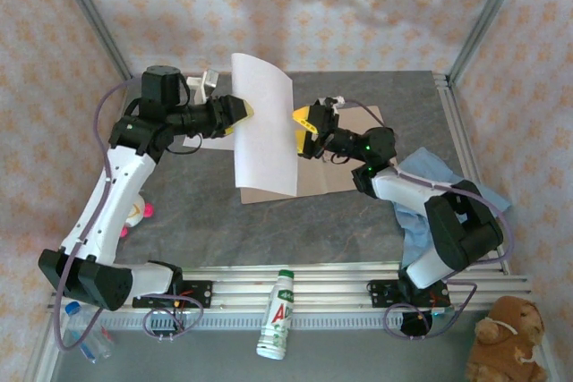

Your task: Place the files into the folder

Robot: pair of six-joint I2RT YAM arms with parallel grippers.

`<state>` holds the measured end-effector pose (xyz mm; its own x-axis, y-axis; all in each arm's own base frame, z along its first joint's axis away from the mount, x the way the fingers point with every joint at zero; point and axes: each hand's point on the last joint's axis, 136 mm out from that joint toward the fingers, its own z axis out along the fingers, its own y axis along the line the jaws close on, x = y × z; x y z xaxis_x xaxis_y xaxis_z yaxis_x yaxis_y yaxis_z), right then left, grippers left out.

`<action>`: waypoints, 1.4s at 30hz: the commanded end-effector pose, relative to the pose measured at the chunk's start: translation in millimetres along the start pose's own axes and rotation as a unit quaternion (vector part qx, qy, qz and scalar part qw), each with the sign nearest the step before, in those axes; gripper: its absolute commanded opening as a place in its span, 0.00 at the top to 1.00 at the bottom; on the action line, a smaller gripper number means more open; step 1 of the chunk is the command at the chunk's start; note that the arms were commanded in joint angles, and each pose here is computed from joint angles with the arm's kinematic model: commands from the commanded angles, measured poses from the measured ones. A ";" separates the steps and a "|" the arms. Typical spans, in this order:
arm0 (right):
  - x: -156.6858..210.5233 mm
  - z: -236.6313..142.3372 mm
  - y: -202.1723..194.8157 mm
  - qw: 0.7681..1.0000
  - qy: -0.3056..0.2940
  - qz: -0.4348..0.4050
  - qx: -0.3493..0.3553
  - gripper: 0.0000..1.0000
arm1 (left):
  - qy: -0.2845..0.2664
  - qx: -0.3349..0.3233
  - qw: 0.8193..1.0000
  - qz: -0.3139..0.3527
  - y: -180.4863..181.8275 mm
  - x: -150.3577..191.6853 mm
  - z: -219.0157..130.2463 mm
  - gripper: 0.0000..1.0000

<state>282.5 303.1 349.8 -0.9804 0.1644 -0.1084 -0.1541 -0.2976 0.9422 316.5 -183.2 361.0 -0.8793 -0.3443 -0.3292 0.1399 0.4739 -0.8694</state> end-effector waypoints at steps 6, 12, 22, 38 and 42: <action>12.8 -0.6 25.5 0.998 0.025 -0.049 -0.023 0.24 | 0.031 0.023 0.999 0.025 -6.3 9.6 -1.5 0.62; 14.2 -0.5 18.5 0.999 0.025 -0.046 -0.014 0.30 | 0.037 0.020 0.999 0.027 -1.1 11.5 1.3 0.62; 23.1 5.4 -2.2 0.997 0.041 -0.052 0.027 0.46 | 0.053 0.020 0.998 0.027 2.6 15.0 5.1 0.62; 29.6 2.9 -27.6 0.990 0.050 -0.077 0.111 1.00 | 0.054 -0.013 0.998 0.016 21.7 12.9 7.3 0.33; 32.1 -6.2 -43.8 0.972 0.059 -0.106 0.202 1.00 | 0.022 -0.036 0.999 0.014 32.4 3.0 -4.1 0.16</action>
<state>264.8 318.8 302.5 -0.9706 0.1009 -0.2186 -0.2190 0.0067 0.9757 315.9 -179.5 333.5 -0.9137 -0.2645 -0.3086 0.1406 0.5067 -0.8506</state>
